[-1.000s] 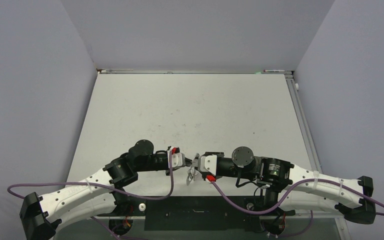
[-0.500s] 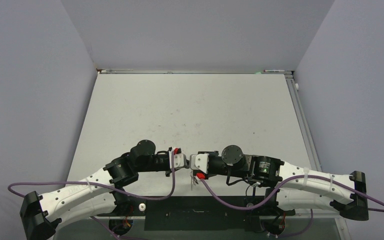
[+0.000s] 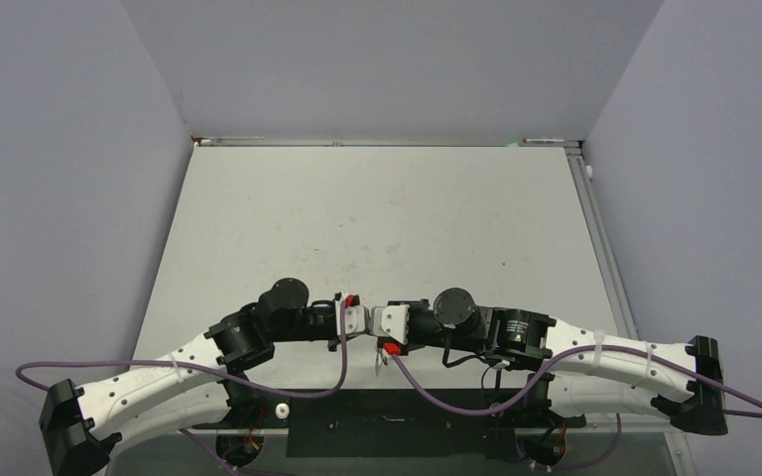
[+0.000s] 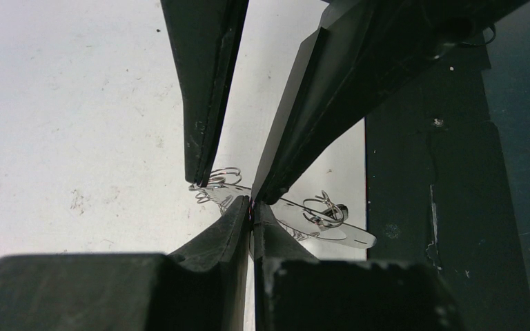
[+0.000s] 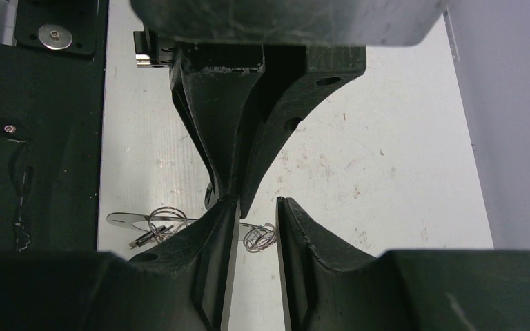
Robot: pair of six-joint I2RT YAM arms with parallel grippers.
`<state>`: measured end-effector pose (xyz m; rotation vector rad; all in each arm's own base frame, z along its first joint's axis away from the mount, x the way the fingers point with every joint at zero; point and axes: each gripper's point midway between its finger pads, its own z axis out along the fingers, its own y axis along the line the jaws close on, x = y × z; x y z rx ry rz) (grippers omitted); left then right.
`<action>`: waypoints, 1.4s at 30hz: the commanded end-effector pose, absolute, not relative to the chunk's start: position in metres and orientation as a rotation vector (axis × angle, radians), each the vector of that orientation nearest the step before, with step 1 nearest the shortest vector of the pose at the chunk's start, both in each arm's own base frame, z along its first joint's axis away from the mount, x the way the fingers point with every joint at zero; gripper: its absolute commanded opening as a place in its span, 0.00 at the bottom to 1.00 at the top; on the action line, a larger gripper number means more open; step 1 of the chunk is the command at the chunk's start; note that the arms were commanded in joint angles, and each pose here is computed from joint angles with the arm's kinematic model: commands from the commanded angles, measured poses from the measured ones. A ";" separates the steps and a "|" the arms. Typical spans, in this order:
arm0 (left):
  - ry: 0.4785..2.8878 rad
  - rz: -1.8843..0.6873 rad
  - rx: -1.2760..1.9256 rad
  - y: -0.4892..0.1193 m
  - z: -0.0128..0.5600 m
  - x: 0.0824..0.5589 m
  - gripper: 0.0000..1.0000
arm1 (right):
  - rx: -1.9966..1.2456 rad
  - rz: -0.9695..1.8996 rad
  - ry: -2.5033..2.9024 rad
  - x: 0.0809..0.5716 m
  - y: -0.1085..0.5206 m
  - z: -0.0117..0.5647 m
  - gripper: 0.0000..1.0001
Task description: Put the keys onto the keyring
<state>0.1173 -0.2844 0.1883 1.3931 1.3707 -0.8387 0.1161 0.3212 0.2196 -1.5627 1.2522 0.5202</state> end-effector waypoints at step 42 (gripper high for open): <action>1.239 -0.847 1.341 -0.290 0.231 0.117 0.00 | -1.514 0.565 1.240 0.116 0.328 0.218 0.22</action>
